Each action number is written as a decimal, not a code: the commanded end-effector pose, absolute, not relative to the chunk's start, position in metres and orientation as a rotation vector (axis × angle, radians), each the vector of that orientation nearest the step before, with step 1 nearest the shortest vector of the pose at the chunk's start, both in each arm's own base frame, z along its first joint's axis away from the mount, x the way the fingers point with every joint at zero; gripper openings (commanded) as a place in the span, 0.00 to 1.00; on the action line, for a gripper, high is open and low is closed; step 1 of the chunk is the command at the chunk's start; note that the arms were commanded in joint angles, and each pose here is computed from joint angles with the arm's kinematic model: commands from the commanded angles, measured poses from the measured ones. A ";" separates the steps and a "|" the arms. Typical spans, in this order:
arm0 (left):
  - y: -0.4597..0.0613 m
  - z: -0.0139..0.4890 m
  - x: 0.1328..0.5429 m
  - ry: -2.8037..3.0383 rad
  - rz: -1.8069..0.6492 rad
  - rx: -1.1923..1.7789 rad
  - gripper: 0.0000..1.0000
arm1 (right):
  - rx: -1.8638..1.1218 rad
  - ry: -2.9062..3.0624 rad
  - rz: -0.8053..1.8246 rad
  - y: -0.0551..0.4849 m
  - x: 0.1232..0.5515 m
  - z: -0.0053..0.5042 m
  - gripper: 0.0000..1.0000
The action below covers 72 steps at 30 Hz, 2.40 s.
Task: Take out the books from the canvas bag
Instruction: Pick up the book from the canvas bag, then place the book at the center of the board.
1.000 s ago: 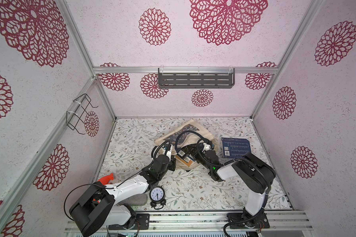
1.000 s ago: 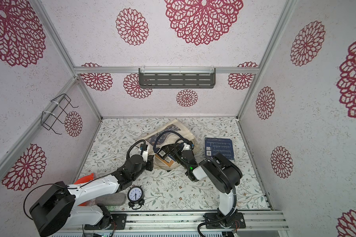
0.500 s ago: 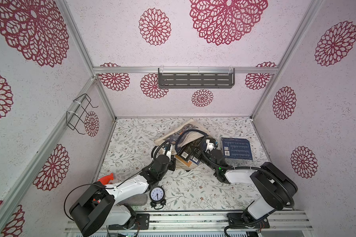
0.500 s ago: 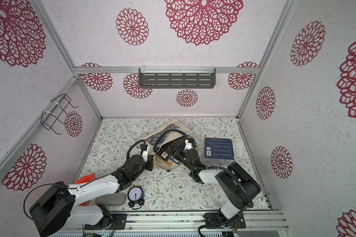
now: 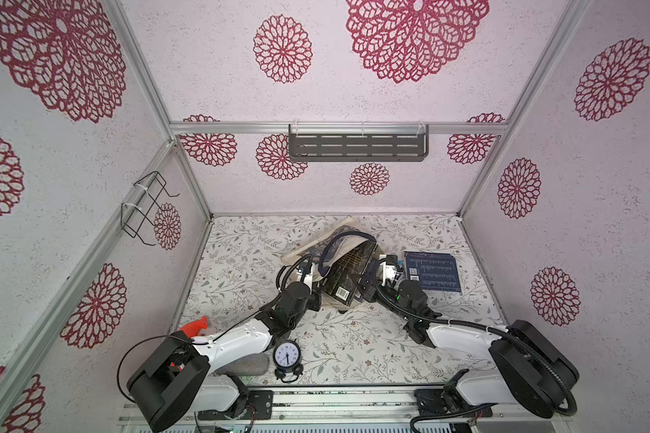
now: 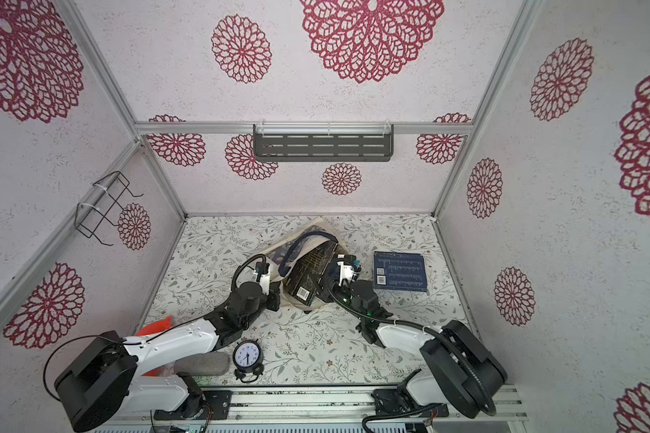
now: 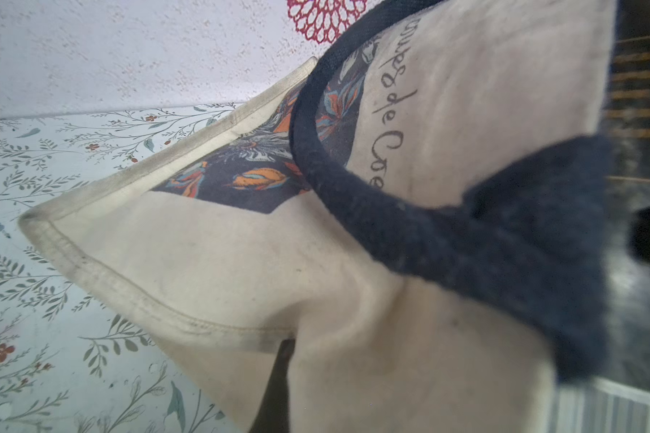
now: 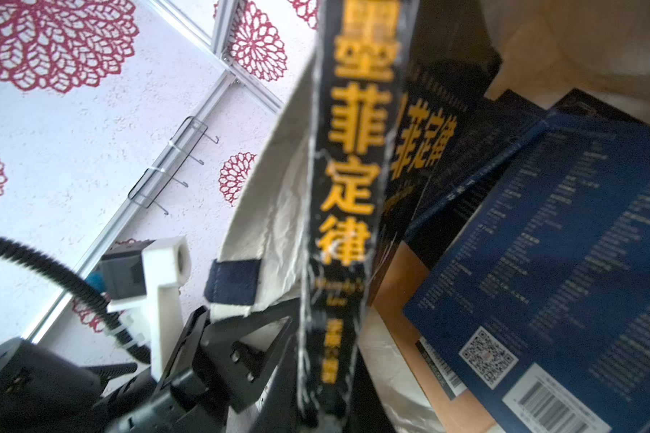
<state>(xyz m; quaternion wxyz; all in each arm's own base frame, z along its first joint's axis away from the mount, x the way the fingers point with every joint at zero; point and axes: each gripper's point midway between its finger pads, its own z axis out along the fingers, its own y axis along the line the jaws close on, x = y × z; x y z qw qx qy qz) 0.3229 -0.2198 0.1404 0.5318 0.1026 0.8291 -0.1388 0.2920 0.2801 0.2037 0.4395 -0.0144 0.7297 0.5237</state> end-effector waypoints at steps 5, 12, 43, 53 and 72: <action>-0.222 0.149 0.327 1.963 -0.335 0.219 0.00 | -0.216 1.461 1.312 0.263 0.260 0.296 0.00; -0.223 0.148 0.328 1.969 -0.330 0.219 0.00 | -0.144 1.385 1.144 0.222 0.250 0.318 0.00; -0.221 0.148 0.328 1.969 -0.316 0.216 0.00 | 1.004 1.468 0.658 0.025 0.232 0.190 0.00; -0.221 0.151 0.327 1.965 -0.317 0.219 0.00 | 1.187 1.506 0.672 0.020 0.224 0.140 0.00; -0.222 0.148 0.327 1.973 -0.304 0.230 0.00 | 1.402 1.490 0.627 0.009 0.224 0.073 0.00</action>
